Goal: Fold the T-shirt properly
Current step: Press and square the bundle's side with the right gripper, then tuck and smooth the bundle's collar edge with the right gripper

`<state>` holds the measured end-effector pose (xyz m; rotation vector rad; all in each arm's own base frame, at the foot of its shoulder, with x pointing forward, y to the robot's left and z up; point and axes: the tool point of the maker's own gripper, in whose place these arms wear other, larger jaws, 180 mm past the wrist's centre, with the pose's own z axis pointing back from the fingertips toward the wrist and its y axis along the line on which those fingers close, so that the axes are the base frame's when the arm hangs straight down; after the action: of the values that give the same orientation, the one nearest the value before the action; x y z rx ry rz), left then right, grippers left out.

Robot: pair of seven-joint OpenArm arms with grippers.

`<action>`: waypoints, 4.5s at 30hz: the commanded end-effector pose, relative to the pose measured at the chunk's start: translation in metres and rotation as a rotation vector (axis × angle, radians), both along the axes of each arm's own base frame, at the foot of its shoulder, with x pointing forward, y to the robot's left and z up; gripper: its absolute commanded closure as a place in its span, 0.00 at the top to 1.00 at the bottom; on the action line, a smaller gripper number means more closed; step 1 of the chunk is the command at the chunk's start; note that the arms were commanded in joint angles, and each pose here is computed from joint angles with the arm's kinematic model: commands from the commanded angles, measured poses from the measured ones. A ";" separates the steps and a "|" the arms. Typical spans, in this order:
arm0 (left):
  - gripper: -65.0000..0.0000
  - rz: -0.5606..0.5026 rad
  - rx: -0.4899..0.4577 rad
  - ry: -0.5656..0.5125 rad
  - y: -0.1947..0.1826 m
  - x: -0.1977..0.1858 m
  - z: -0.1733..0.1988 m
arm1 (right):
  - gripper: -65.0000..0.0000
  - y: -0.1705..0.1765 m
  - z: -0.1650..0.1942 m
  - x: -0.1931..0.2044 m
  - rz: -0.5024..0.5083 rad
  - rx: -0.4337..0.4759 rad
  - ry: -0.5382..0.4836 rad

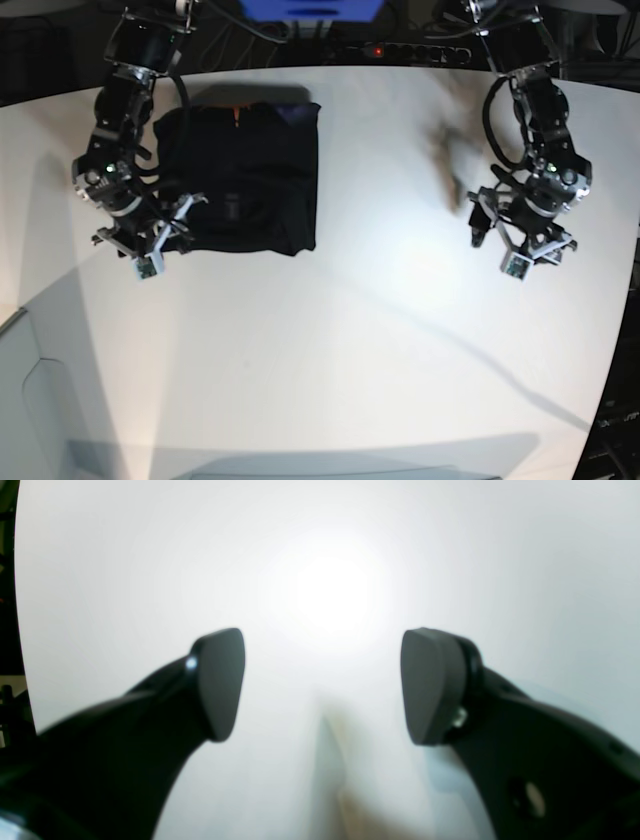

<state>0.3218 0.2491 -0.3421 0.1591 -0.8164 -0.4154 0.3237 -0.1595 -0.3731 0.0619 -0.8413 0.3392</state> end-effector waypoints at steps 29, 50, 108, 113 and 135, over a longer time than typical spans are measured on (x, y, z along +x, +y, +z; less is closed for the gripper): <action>0.72 -0.013 0.016 -0.040 -0.001 -0.005 0.012 | 0.00 0.030 0.042 0.049 0.011 0.094 -0.138; 0.72 0.044 0.040 -0.042 0.025 -0.013 0.016 | 0.00 -0.004 0.085 -0.026 -0.031 -0.085 -0.234; 0.72 0.047 0.056 0.001 0.030 -0.024 0.005 | 0.00 0.120 0.054 -0.121 0.146 0.383 -0.207; 0.72 0.047 0.056 0.001 0.030 -0.024 0.005 | 0.00 0.152 0.029 -0.142 0.196 0.454 -0.104; 0.72 0.045 0.063 0.066 0.030 -0.049 -0.013 | 0.00 0.145 0.061 -0.069 0.275 0.350 -0.234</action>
<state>0.2663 0.2763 -0.3670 0.2017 -0.6965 -0.3958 0.2513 -0.0169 -0.3234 0.4558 -1.0794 0.4609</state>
